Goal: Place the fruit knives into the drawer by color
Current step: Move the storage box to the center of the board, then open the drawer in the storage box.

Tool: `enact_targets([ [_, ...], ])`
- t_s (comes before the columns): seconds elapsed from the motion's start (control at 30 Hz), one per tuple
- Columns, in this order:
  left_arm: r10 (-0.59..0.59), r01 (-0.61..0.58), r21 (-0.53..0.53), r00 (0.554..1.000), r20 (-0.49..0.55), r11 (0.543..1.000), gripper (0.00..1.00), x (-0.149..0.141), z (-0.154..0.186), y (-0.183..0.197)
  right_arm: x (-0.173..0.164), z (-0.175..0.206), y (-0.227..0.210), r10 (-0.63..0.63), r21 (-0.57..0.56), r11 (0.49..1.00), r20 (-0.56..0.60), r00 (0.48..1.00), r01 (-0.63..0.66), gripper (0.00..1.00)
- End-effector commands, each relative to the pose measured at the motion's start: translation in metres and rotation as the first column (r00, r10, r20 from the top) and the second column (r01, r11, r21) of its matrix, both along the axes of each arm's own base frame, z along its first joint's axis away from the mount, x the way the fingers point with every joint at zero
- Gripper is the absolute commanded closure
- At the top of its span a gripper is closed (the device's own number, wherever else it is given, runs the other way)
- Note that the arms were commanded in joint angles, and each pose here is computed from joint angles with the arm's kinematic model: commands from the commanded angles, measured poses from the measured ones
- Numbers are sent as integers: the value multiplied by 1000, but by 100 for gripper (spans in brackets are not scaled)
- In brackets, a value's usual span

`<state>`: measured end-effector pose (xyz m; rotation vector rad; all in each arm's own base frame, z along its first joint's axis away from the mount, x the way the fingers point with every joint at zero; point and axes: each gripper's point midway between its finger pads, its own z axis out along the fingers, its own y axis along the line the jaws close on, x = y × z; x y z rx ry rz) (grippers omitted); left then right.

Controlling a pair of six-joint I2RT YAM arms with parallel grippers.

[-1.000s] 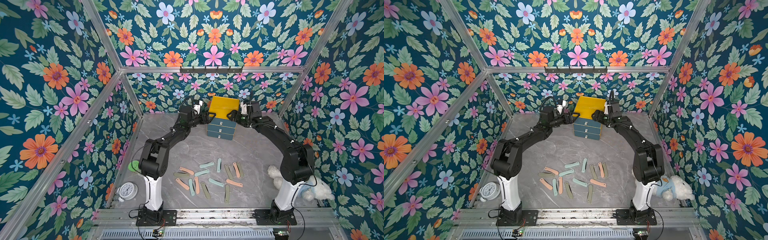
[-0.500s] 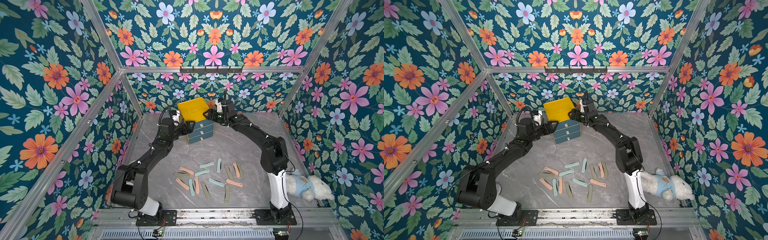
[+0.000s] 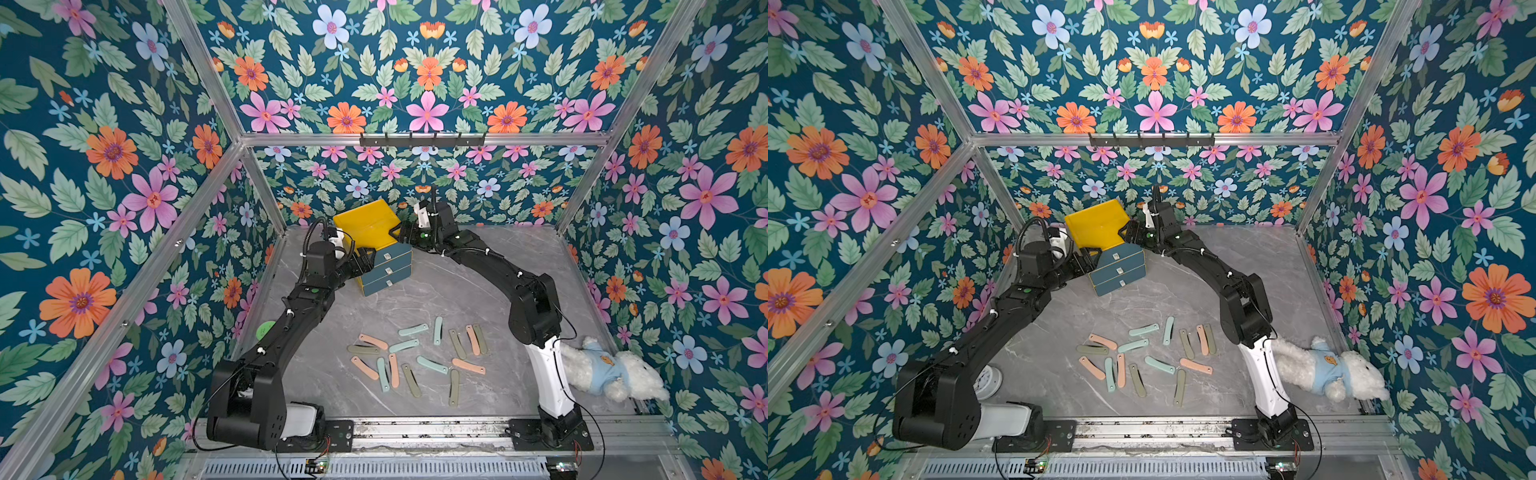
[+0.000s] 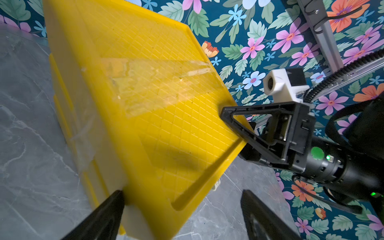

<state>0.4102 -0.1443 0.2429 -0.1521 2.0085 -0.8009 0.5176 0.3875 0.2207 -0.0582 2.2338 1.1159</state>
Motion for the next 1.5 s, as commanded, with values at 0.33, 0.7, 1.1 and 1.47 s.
enact_targets([
  [0.33, 65, -67, 67, 997, 34, 995, 4, -4, 36, 15, 0, 30, -6, 6, 42, 999, -31, 1000, -5, 12],
  [0.7, 117, -126, 47, 980, 163, 991, 1, -8, 99, 26, -1, 118, -58, -57, 33, 998, 126, 990, 53, 16],
  [1.1, 267, -258, -71, 947, 179, 963, 1, -51, 74, 55, -100, 69, -11, 13, 301, 954, -20, 1000, -6, 30],
  [1.47, 404, -386, -124, 891, 208, 914, 1, -79, 55, 86, -88, 23, 23, -44, 427, 897, -181, 983, 119, 57],
])
